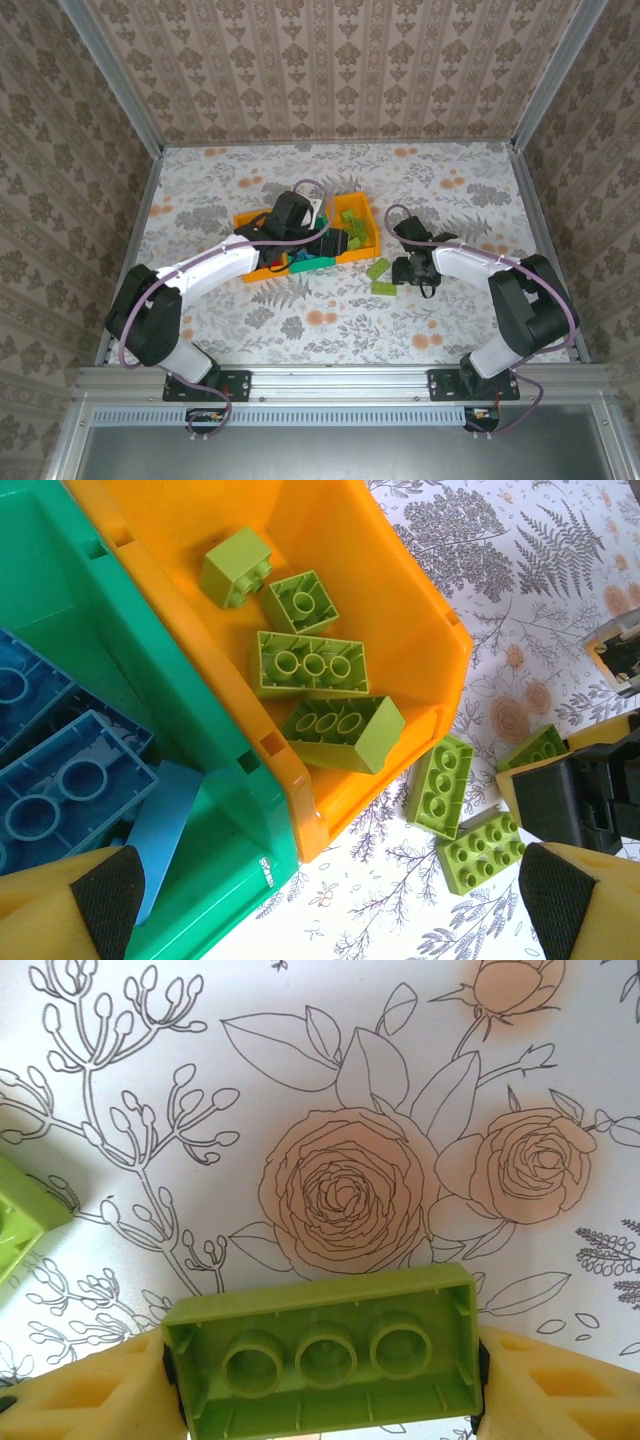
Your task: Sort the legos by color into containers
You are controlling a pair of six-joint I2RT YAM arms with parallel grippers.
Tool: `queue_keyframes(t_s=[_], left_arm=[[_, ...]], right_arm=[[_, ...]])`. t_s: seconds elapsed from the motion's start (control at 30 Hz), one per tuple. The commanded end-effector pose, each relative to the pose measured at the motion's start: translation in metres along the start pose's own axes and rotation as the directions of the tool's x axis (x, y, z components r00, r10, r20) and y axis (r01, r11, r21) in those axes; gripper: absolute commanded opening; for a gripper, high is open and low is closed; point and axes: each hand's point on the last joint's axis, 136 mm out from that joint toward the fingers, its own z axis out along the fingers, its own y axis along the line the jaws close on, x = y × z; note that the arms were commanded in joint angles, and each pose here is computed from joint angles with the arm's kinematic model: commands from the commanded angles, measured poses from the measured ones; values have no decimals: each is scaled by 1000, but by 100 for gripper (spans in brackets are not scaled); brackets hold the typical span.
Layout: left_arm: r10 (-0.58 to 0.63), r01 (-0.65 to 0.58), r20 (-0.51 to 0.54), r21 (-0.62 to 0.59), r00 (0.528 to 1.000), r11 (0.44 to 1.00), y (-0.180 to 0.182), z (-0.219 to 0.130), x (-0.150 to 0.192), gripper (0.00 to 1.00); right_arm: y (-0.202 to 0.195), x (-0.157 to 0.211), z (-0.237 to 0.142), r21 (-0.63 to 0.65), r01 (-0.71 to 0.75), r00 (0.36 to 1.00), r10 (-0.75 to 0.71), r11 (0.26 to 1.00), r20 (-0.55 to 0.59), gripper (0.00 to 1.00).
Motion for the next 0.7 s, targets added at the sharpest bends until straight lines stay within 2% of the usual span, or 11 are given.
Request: queue_keyframes(t_s=[0.0, 0.3, 0.43, 0.53, 0.67], left_arm=[[-20, 20, 29, -3, 999, 1000, 3, -9, -5, 100], [-54, 54, 28, -25, 998, 998, 12, -13, 8, 100], [-60, 61, 33, -32, 998, 998, 15, -16, 13, 100], [-56, 58, 42, -46, 998, 997, 17, -18, 19, 100], [-11, 13, 43, -59, 999, 998, 13, -20, 38, 100]], right_arm=[[12, -7, -17, -64, -8, 999, 10, 998, 34, 54], [57, -72, -97, -292, 3, 959, 80, 956, 273, 50], [85, -101, -122, -406, 13, 937, 131, 914, 323, 49], [108, -115, -120, -443, 34, 942, 120, 896, 315, 50], [130, -128, -107, -430, 45, 954, 88, 902, 286, 50]])
